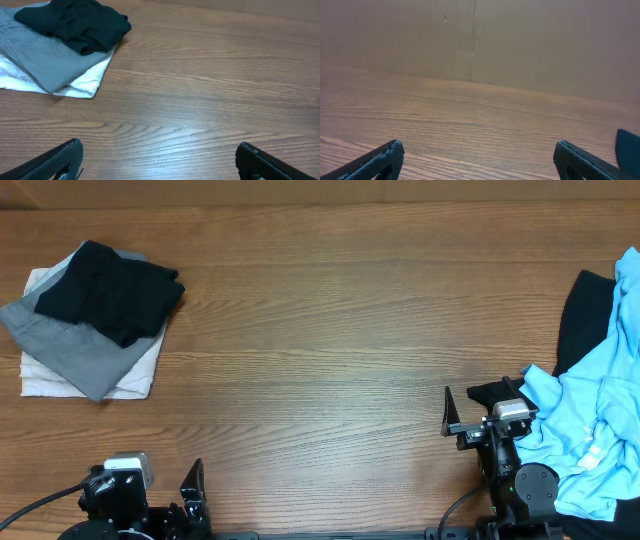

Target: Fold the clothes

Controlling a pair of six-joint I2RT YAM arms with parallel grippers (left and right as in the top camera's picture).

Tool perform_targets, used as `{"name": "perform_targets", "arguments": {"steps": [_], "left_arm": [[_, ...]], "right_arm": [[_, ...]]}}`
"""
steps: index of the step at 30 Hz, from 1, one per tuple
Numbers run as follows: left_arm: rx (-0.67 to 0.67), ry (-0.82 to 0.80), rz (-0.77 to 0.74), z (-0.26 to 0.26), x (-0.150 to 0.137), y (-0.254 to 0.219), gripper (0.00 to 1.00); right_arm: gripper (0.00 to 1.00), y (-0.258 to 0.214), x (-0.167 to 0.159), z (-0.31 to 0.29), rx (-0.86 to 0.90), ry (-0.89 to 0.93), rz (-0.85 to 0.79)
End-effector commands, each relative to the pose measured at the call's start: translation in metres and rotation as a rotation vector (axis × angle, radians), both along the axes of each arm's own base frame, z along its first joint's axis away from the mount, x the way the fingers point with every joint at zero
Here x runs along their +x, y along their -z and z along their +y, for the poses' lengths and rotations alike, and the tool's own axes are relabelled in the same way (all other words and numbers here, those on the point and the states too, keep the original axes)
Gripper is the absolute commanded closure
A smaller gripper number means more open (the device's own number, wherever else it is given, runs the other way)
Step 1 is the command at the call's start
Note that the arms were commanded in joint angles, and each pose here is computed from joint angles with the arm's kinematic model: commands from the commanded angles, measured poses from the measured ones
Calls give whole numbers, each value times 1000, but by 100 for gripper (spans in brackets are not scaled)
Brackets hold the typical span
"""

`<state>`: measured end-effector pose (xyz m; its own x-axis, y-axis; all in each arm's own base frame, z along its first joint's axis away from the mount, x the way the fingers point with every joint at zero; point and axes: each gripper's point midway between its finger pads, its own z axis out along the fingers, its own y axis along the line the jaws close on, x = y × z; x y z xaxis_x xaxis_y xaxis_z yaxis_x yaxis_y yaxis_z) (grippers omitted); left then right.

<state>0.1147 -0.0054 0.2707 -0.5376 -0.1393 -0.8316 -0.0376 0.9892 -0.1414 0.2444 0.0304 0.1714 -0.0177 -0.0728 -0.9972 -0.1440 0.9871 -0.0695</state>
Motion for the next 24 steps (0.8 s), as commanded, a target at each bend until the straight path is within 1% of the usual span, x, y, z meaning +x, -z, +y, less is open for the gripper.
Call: {"name": "perform_targets", "arguments": {"steps": [1,24], "left_arm": [[-2,-13,-9,2,0,-1,0],[-2,-13,-9,2,0,-1,0]], "right_arm": [[0,2,1,-7,72,44,5],[0,2,1,-5,85,36,7]]}}
